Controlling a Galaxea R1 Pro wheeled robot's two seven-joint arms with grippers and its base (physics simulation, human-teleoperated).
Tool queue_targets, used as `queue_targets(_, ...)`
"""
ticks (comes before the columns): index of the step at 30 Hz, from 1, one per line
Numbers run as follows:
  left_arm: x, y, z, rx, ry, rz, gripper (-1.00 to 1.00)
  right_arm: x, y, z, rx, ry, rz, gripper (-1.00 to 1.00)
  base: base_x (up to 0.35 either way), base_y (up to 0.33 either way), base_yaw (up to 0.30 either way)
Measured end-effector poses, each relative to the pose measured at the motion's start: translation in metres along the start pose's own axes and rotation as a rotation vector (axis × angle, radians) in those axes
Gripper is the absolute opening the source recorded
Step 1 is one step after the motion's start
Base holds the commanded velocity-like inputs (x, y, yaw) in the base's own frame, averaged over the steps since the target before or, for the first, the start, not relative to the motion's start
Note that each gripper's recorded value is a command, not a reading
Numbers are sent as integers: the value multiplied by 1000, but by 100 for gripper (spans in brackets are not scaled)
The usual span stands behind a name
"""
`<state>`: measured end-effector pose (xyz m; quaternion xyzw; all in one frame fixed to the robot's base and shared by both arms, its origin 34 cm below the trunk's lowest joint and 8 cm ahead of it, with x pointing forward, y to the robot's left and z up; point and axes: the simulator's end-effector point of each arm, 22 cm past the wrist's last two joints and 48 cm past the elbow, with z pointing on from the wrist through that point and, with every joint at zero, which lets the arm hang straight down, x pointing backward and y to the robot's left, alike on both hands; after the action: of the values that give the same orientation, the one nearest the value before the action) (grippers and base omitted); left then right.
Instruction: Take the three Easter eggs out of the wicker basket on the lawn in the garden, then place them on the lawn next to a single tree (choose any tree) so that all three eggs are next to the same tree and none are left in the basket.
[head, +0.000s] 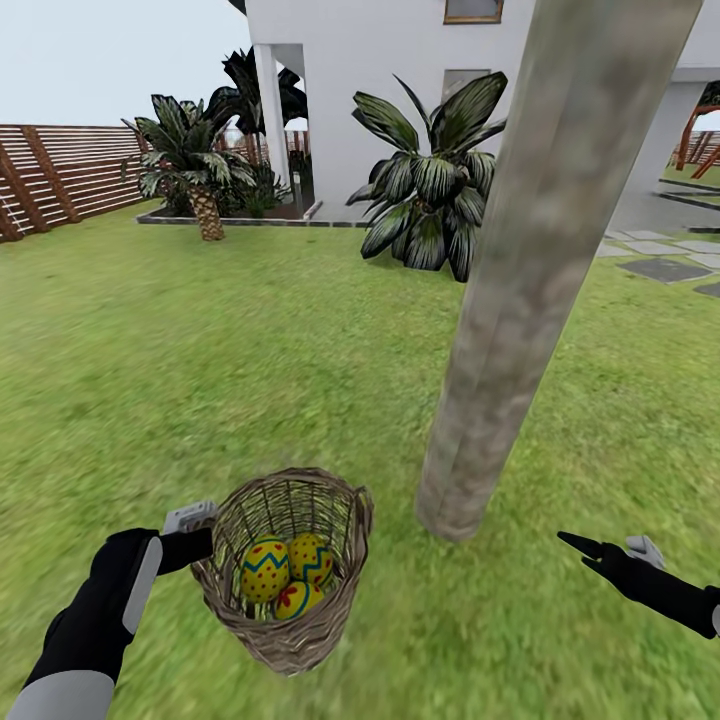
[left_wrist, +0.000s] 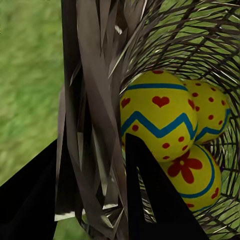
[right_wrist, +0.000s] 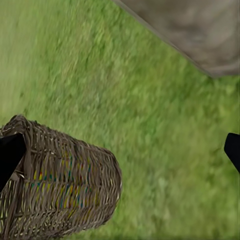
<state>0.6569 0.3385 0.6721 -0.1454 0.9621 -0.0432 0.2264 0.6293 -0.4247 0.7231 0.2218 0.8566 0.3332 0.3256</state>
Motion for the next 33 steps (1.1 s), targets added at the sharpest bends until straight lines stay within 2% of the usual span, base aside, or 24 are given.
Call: queue_targets(33, 27, 9, 50, 2, 3, -1, -100, 19, -32, 30, -17, -11, -20, 100, 0, 0, 0)
